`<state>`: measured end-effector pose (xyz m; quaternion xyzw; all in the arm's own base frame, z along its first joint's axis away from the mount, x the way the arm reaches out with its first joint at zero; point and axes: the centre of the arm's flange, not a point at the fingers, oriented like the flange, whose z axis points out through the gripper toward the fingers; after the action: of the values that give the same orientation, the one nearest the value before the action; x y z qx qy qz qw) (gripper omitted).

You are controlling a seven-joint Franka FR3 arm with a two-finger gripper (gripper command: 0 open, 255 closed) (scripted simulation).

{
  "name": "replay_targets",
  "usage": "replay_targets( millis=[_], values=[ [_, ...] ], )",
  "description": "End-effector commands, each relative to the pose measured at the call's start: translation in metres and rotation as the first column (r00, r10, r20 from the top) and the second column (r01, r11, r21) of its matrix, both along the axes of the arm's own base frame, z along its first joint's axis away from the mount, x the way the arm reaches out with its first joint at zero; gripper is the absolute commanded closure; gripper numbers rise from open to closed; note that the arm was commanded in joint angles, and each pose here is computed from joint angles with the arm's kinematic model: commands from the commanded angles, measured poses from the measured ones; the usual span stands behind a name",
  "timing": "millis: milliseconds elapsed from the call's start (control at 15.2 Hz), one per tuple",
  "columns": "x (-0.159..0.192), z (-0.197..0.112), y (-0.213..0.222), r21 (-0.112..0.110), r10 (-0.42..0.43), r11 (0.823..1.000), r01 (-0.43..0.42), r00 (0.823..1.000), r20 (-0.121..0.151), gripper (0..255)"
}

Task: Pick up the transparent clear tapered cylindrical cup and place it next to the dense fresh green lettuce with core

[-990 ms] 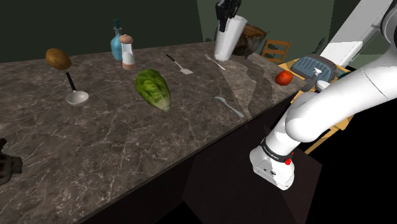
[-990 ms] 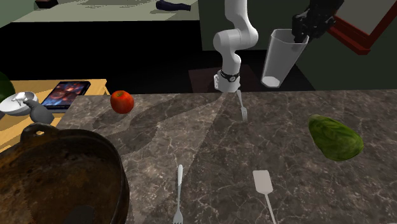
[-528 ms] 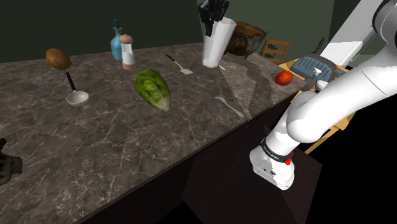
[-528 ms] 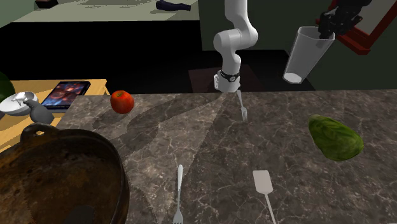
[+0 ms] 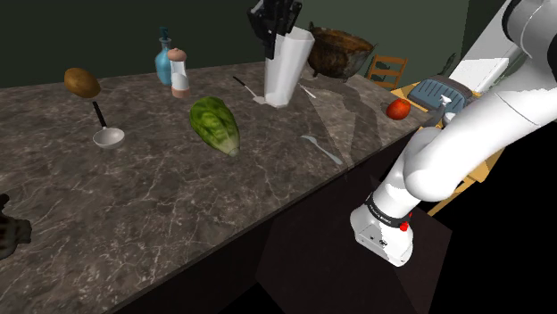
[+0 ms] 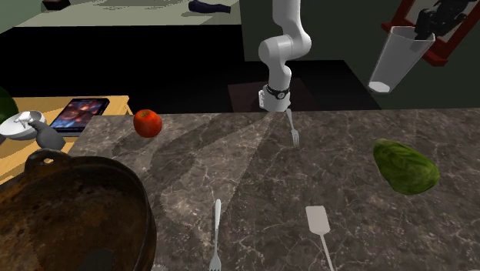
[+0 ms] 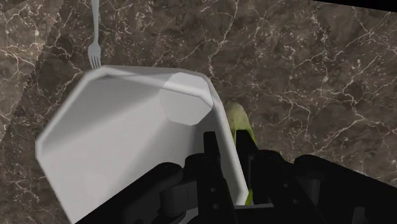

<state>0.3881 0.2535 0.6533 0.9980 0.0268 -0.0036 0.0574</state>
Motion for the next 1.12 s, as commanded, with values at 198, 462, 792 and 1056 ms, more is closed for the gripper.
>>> replay_targets(
  millis=[198, 462, 792, 1056],
  values=[
    [-0.013, 0.001, 0.066, 0.001, -0.002, 1.0, 0.002, 1.0, 0.0, 255],
    [-0.023, 0.001, 0.118, 0.001, -0.002, 1.0, 0.002, 1.0, 0.0, 255],
    [-0.029, -0.01, 0.154, 0.001, -0.002, 1.0, 0.002, 1.0, 0.0, 255],
    [-0.029, -0.031, 0.154, 0.001, -0.002, 1.0, 0.002, 1.0, 0.0, 255]
  ],
)
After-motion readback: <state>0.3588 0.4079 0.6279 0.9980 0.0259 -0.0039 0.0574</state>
